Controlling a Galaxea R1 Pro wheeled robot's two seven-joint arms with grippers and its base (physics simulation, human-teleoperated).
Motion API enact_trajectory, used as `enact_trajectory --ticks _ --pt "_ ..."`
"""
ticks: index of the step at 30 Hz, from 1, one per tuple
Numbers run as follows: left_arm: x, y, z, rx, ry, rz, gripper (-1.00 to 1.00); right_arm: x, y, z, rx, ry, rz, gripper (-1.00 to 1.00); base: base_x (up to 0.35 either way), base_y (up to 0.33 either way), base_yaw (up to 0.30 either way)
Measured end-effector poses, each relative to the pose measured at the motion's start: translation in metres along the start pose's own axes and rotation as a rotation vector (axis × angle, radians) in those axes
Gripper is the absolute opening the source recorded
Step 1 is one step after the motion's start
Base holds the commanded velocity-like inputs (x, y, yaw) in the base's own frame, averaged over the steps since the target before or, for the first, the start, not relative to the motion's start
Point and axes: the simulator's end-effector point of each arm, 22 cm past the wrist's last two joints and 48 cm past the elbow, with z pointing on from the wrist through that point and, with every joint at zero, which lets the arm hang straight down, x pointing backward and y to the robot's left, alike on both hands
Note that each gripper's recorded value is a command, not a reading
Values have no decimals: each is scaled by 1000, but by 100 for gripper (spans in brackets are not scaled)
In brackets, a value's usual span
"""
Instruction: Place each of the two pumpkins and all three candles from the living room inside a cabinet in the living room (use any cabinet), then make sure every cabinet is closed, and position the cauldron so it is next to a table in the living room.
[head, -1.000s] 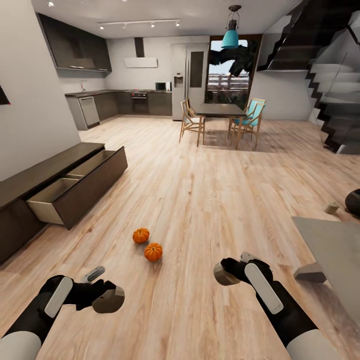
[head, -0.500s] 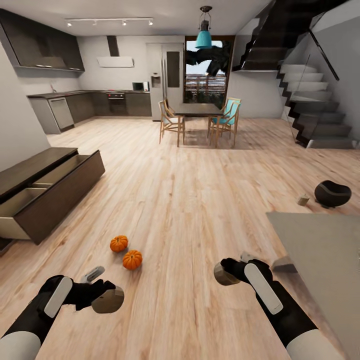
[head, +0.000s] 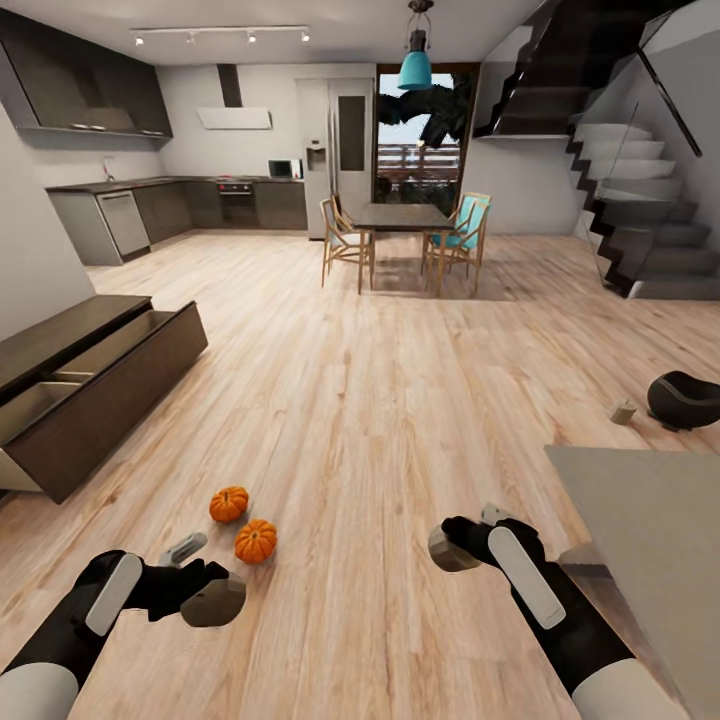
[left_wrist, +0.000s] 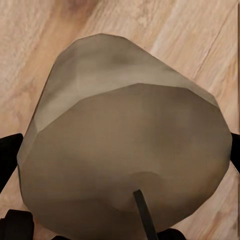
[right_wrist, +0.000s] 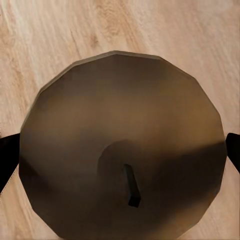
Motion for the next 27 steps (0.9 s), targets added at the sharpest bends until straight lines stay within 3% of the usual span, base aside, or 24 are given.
enact_trajectory --ticks 27 --pt "0 1 0 0 -1 -2 -100 0 0 0 0 0 0 -100 273 -145 35"
